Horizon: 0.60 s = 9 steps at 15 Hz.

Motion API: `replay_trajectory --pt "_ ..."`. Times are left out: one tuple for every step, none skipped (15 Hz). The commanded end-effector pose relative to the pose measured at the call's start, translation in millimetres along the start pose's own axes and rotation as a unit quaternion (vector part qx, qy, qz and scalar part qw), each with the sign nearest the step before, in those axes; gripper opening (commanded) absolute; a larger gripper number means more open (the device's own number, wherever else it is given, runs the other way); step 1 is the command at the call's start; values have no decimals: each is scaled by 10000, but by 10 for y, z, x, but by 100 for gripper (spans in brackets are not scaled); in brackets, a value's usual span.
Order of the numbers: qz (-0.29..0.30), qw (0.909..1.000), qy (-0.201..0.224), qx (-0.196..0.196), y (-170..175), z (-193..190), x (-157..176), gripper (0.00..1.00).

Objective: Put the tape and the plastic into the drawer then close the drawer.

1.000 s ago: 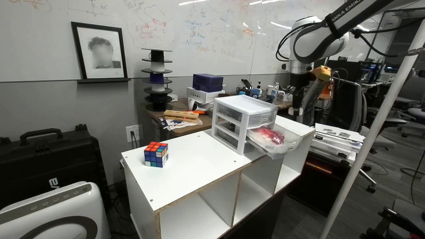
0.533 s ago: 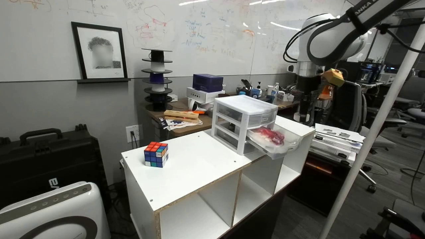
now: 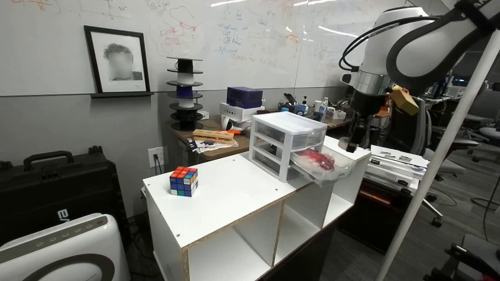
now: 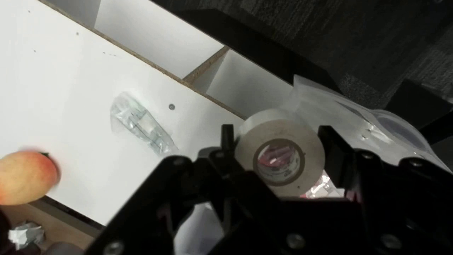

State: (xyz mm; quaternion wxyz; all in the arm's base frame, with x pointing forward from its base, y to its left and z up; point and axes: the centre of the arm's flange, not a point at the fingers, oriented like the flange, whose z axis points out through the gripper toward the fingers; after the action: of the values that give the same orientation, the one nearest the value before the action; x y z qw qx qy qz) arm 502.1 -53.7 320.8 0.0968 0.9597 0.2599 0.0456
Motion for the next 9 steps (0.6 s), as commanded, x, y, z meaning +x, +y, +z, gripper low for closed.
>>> replay_trajectory --pt "-67 9984 554 20 -192 0 102 35" --pt "-53 9977 676 67 -216 30 159 35" --pt "-51 9966 801 183 -239 62 227 35" --pt "-29 9956 897 260 -265 93 280 35" --pt "-31 9946 976 346 -300 133 347 35" --pt "-57 9936 1038 440 -334 172 393 35" --pt "-71 9931 1038 540 -380 221 443 35" --pt "-79 9928 1018 632 -424 271 473 35" --pt "-91 9926 958 737 -473 321 485 35"
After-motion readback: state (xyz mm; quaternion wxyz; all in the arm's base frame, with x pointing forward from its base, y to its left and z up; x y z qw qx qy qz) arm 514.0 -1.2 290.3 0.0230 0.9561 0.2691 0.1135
